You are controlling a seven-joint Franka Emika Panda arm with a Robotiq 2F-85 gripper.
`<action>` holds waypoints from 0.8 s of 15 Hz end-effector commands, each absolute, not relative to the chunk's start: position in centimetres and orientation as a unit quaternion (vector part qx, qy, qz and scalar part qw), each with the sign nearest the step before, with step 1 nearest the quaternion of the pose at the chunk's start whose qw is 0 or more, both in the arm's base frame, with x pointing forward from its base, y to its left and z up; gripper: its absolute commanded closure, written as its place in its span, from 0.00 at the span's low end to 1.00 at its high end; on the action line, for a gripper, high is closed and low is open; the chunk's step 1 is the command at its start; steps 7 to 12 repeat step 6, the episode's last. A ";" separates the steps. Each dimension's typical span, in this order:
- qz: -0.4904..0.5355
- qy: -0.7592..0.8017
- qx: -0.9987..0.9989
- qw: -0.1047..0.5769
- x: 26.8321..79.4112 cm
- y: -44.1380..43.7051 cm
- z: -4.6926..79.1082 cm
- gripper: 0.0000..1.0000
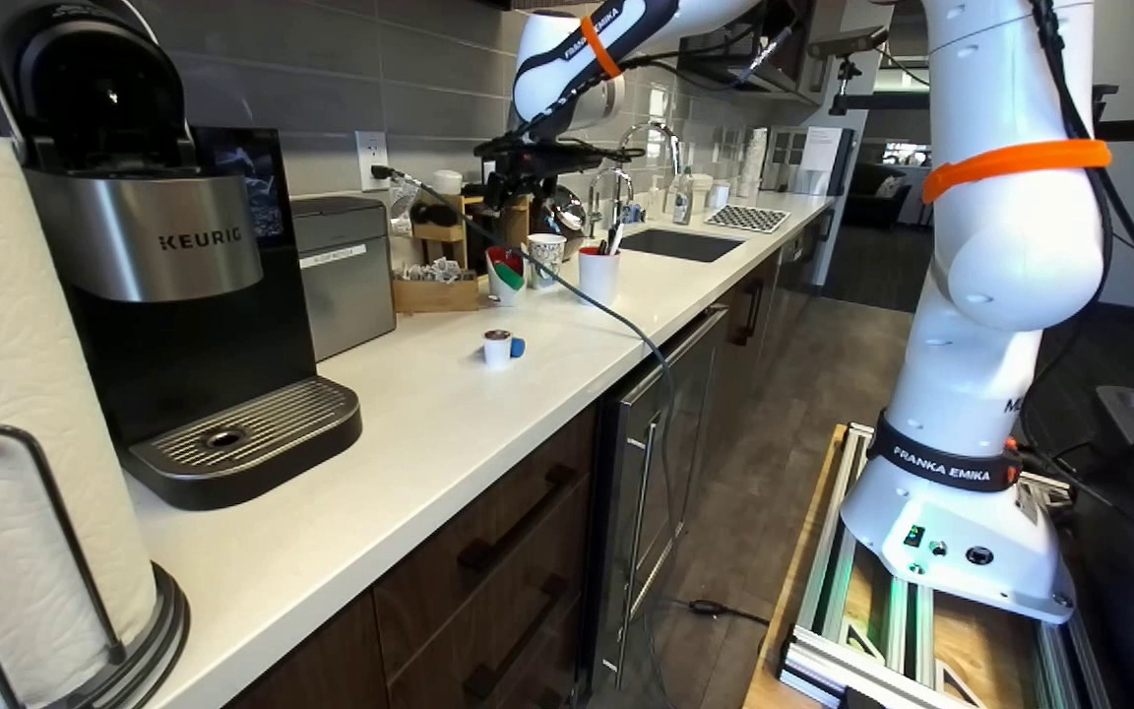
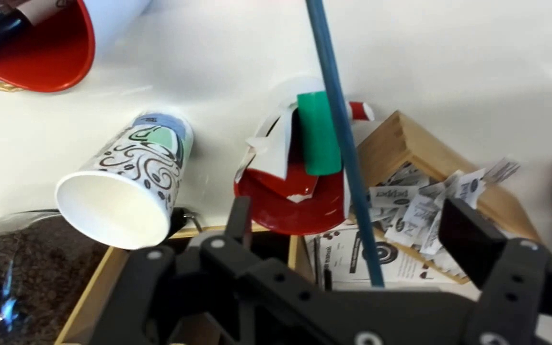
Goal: Put the green and blue blocks in the broken mug.
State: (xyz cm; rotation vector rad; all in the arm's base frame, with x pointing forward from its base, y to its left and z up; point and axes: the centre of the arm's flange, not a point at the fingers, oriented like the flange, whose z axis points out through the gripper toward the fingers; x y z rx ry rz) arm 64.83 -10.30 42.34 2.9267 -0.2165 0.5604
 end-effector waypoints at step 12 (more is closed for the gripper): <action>0.124 0.066 0.989 0.044 61.4 -7.5 42.7 0.00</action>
